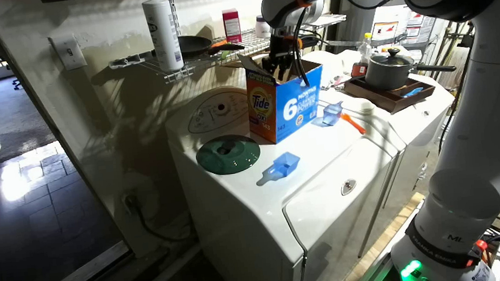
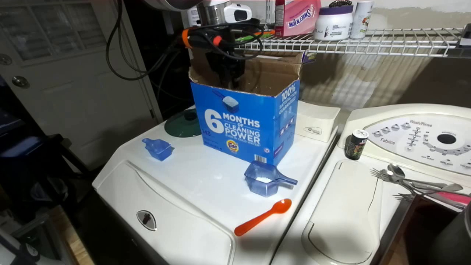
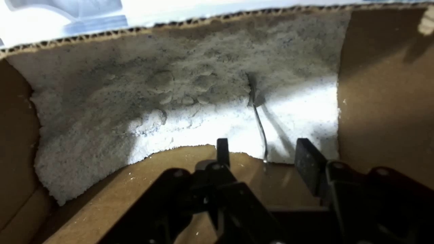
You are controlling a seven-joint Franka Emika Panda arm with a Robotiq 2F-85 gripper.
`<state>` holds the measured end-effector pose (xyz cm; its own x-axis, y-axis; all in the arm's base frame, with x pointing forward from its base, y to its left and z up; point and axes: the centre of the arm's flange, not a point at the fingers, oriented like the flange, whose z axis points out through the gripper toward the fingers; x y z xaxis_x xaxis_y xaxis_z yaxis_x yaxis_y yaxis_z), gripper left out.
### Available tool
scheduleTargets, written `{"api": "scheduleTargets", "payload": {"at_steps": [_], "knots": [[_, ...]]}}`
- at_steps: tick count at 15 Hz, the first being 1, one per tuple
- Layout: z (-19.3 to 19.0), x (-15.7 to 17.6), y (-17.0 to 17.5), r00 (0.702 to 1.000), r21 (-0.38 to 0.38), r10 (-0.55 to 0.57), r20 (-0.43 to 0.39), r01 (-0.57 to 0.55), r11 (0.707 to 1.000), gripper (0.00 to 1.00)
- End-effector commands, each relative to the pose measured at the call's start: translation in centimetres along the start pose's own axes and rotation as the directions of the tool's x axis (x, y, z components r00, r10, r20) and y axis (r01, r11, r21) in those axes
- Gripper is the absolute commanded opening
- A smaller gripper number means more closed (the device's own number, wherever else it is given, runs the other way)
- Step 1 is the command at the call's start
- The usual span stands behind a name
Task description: Transfer a spoonful of contents from the blue box to the right scoop
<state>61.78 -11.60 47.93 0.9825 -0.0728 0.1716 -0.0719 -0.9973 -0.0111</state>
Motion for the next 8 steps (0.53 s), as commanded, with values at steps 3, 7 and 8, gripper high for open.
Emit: {"api": "scheduleTargets", "payload": {"at_steps": [3, 7, 8], "knots": [[-0.27, 1.11, -0.27, 1.0, -0.022, 0.009, 0.009, -0.008, 1.0, 0.28], [-0.21, 1.2, -0.37, 1.0, -0.032, 0.002, 0.008, -0.002, 0.999, 0.06], [-0.18, 1.21, -0.36, 1.0, -0.035, 0.0, 0.009, 0.0, 0.999, 0.02]]}}
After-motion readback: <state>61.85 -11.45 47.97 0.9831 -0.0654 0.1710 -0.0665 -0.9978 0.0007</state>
